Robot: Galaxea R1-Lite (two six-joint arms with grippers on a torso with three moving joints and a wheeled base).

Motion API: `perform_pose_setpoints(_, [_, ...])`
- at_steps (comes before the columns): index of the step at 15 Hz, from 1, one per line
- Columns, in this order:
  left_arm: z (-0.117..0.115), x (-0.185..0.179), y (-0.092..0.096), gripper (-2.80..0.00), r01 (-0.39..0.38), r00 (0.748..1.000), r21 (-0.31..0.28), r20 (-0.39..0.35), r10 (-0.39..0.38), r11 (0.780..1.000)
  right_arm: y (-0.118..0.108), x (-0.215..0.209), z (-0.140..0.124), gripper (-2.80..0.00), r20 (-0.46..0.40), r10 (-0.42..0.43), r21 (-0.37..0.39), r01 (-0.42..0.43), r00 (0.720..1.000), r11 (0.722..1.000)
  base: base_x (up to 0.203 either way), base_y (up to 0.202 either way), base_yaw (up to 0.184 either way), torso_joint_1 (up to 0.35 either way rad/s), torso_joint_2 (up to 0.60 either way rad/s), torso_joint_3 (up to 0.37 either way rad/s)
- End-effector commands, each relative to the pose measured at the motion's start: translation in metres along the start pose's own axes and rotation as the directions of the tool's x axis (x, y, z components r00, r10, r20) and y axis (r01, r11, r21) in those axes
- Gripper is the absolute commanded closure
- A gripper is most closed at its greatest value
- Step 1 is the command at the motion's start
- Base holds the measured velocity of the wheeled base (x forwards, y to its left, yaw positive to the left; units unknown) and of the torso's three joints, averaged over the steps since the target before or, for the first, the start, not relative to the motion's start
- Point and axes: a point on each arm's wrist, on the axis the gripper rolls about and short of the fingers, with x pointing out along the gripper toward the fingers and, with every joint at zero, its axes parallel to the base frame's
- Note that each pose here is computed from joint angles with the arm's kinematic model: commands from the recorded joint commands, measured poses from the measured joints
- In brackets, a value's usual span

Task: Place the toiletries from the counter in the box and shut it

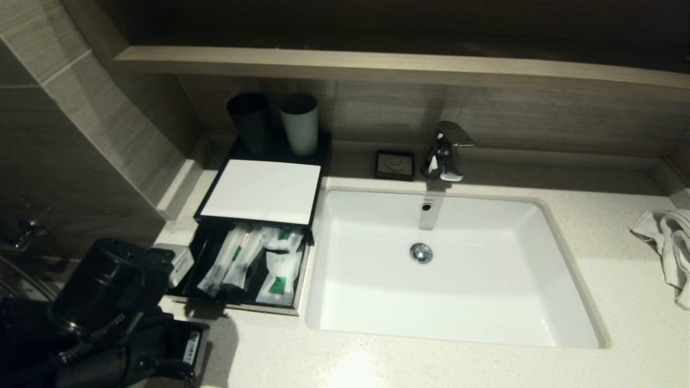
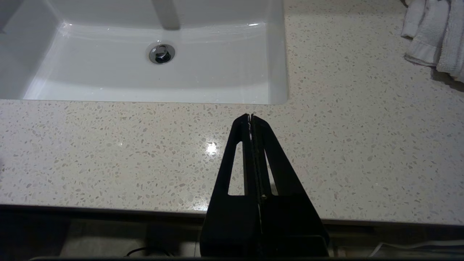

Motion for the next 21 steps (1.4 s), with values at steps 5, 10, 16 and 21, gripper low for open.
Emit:
perform_pose_setpoints(5, [0.005, 0.019, -0.002, 0.00, -0.027, 0.999, -0.024, -0.017, 0.027, 0.999, 0.000, 0.000, 0.000, 0.00, -0.002, -0.001, 0.000, 0.001, 1.000, 1.000, 0.000, 0.000, 0.000, 0.000, 0.00, 0.000])
perform_pose_setpoints(10, [0.009, 0.032, 0.001, 0.00, -0.050, 0.999, -0.049, -0.020, 0.049, 0.998, 0.000, 0.000, 0.000, 0.00, 0.000, -0.001, 0.000, 0.001, 1.000, 1.000, 0.000, 0.000, 0.000, 0.000, 0.00, 0.000])
perform_pose_setpoints(16, [0.018, 0.046, -0.002, 0.00, -0.054, 0.999, -0.072, 0.006, 0.054, 0.996, 0.000, 0.000, 0.000, 0.00, -0.001, -0.001, 0.000, 0.001, 1.000, 1.000, 0.000, 0.000, 0.000, 0.000, 0.00, 0.000])
perform_pose_setpoints(21, [0.037, 0.047, -0.001, 0.00, -0.054, 0.997, -0.100, 0.051, 0.059, 0.993, 0.000, 0.000, 0.000, 0.00, 0.000, 0.000, 0.000, 0.000, 1.000, 1.000, 0.000, 0.000, 0.000, 0.000, 0.00, 0.000])
